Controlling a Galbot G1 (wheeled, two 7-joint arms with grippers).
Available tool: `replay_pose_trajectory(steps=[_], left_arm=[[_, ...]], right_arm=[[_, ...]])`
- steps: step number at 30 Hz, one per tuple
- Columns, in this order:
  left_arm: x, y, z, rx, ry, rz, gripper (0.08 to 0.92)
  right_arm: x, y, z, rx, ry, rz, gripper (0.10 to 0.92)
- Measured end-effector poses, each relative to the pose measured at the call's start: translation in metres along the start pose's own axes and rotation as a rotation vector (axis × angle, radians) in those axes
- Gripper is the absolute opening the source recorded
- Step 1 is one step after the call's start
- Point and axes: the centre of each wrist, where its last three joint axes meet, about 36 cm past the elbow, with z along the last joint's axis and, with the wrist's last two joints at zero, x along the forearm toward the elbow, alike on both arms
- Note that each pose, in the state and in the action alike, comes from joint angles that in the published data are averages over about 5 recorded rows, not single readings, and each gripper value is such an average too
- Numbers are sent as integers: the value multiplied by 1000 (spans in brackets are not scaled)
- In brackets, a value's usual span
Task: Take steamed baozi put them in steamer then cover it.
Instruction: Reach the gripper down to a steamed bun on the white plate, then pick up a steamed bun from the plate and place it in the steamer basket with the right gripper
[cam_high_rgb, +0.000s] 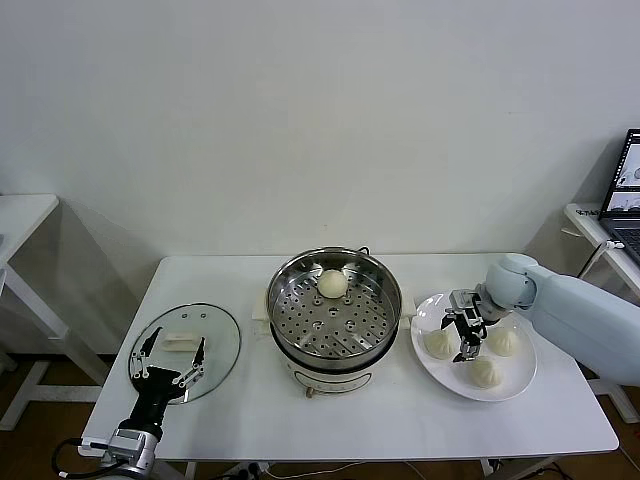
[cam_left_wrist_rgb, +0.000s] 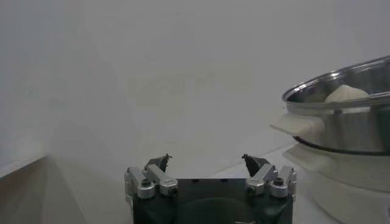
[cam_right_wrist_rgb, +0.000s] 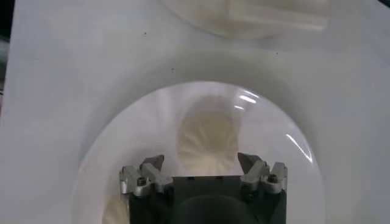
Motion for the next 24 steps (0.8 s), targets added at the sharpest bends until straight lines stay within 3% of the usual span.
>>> replay_pose_trajectory(steps=[8, 16, 24], left_arm=[[0, -1, 1, 1, 1, 2, 823], [1, 1, 1, -2, 1, -1, 823], [1, 1, 1, 0, -2, -6, 823]], right_arm=[[-8, -2, -4, -4, -3, 4, 810], [-13, -4, -6, -2, 0, 4, 674], [-10, -4, -6, 0, -10, 7, 658]])
